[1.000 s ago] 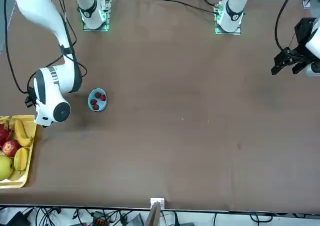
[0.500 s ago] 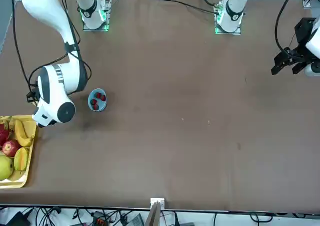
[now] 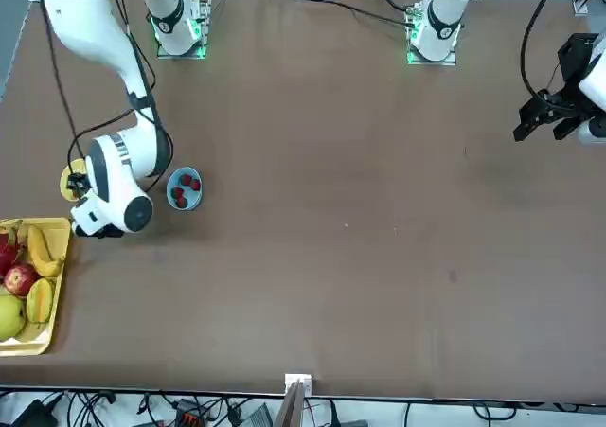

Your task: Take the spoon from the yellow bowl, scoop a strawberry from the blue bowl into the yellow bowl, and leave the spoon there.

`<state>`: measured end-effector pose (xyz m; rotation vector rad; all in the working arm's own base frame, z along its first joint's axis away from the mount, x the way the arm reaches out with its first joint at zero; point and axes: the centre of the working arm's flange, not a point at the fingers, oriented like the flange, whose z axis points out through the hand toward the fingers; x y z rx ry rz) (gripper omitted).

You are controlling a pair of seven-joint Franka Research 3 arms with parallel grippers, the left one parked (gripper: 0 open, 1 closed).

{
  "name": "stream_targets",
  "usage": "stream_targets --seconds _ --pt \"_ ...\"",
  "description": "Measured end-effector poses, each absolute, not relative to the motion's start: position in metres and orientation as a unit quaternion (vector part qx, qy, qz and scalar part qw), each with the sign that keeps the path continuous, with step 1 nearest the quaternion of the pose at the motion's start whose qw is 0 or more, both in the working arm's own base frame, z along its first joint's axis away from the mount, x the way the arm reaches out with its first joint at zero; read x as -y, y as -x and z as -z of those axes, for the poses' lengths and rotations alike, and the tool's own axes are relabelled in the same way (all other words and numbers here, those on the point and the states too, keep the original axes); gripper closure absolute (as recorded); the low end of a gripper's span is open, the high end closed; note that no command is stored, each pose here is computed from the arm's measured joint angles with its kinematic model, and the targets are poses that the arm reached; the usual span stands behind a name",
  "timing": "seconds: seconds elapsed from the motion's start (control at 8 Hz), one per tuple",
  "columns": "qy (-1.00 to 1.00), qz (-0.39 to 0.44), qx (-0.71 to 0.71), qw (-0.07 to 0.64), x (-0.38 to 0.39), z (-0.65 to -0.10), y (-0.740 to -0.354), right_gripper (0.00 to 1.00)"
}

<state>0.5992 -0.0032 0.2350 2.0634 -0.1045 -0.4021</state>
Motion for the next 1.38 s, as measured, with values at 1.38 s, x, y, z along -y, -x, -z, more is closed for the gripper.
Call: stream_targets --seconds 1.38 --pt "-0.814 0.135 0.069 0.561 0.048 -0.134 -0.557 0.58"
